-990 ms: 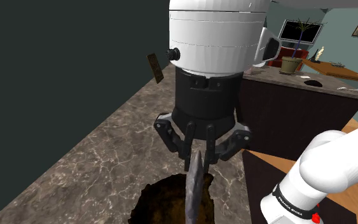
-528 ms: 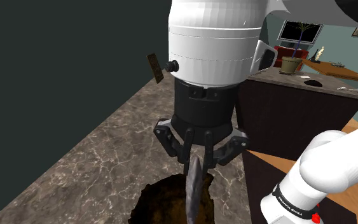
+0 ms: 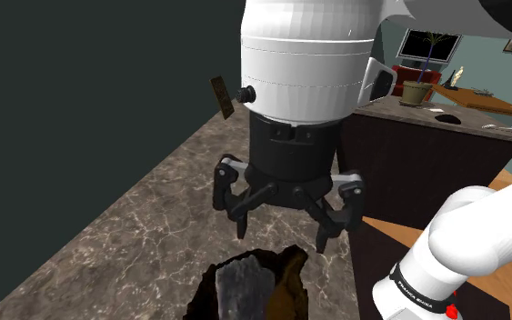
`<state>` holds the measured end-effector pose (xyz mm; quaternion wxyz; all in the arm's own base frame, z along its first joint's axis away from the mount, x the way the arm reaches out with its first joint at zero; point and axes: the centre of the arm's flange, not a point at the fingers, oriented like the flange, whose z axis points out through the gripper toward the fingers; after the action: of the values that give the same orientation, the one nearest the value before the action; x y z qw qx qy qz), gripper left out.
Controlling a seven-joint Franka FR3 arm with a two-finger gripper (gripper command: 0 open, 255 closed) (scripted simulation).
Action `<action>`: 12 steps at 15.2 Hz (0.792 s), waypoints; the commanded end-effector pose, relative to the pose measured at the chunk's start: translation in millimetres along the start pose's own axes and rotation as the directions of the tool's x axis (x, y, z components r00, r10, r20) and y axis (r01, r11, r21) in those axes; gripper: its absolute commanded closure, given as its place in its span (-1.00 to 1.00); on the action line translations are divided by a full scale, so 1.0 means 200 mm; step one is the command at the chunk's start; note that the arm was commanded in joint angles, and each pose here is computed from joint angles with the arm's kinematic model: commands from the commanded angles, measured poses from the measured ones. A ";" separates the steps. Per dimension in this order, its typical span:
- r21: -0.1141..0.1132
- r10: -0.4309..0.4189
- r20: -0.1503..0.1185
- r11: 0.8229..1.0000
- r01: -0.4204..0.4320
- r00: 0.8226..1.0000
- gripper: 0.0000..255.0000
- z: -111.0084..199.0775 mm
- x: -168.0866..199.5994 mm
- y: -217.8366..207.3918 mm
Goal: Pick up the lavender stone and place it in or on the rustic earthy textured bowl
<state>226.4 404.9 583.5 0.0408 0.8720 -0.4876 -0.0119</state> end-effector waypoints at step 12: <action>0.000 0.000 0.000 1.000 0.000 1.000 -1.00 -0.25 0.00 0.00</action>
<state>229.4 407.8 633.2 0.0408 0.8720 -0.4876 -0.0119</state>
